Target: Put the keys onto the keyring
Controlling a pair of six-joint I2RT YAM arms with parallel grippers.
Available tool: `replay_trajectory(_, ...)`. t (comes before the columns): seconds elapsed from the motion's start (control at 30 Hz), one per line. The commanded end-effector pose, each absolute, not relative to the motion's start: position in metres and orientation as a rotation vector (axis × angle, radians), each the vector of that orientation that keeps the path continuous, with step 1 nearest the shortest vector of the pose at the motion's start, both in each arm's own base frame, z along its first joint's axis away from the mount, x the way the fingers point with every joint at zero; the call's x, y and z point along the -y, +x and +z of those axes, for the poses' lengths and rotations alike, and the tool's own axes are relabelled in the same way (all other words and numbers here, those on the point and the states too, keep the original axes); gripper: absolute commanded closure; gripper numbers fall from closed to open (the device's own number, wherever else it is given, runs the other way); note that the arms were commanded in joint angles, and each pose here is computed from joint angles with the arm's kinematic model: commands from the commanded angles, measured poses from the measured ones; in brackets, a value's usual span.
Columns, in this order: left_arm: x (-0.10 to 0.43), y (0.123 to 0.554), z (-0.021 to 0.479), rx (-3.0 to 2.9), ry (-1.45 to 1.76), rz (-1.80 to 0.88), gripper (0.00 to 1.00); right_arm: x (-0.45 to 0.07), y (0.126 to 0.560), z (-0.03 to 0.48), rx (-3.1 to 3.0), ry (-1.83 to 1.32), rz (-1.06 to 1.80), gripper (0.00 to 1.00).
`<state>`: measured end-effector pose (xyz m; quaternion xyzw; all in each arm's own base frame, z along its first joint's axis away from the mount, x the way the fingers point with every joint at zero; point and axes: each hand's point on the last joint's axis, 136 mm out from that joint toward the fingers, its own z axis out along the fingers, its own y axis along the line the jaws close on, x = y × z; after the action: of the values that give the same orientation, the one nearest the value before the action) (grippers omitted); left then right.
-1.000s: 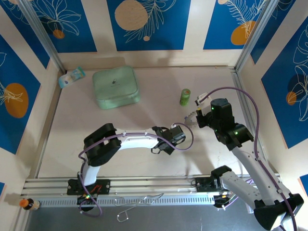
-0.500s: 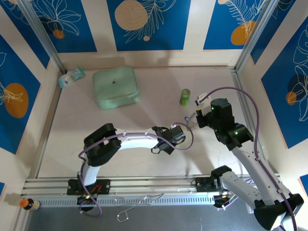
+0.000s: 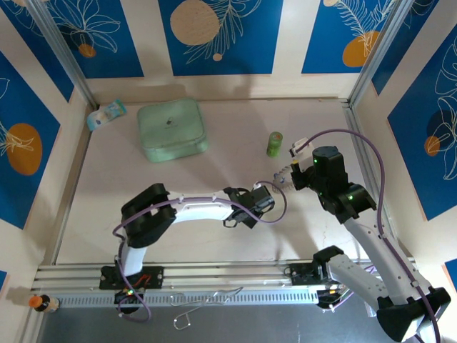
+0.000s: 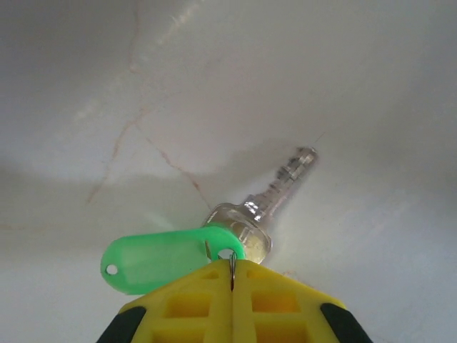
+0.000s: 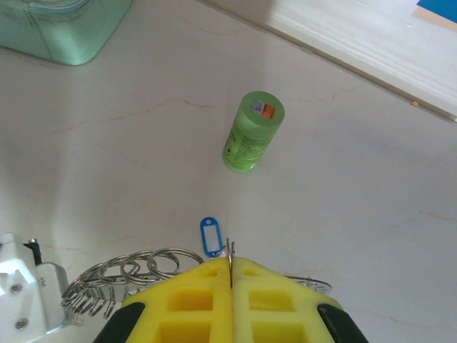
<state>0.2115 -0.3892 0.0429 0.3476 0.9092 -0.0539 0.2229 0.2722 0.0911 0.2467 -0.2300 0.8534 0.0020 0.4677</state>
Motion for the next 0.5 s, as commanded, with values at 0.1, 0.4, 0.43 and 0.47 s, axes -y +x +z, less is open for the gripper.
replay_trajectory(0.1,0.37,0.218,0.11,-2.212,1.07,-0.188,1.0,-0.119,0.268,0.255,-2.051,-0.667,0.157,1.0)
replay_trajectory(0.4,0.301,0.22,0.134,-1.89,1.25,-0.265,1.0,-0.194,0.237,0.247,-1.877,-1.074,0.418,1.0)
replay_trajectory(0.43,0.286,0.224,0.127,-1.907,1.284,-0.227,1.0,-0.201,0.234,0.245,-1.858,-1.117,0.423,1.0)
replay_trajectory(0.47,0.278,0.222,0.122,-1.923,1.349,-0.185,1.0,-0.204,0.233,0.243,-1.853,-1.141,0.414,1.0)
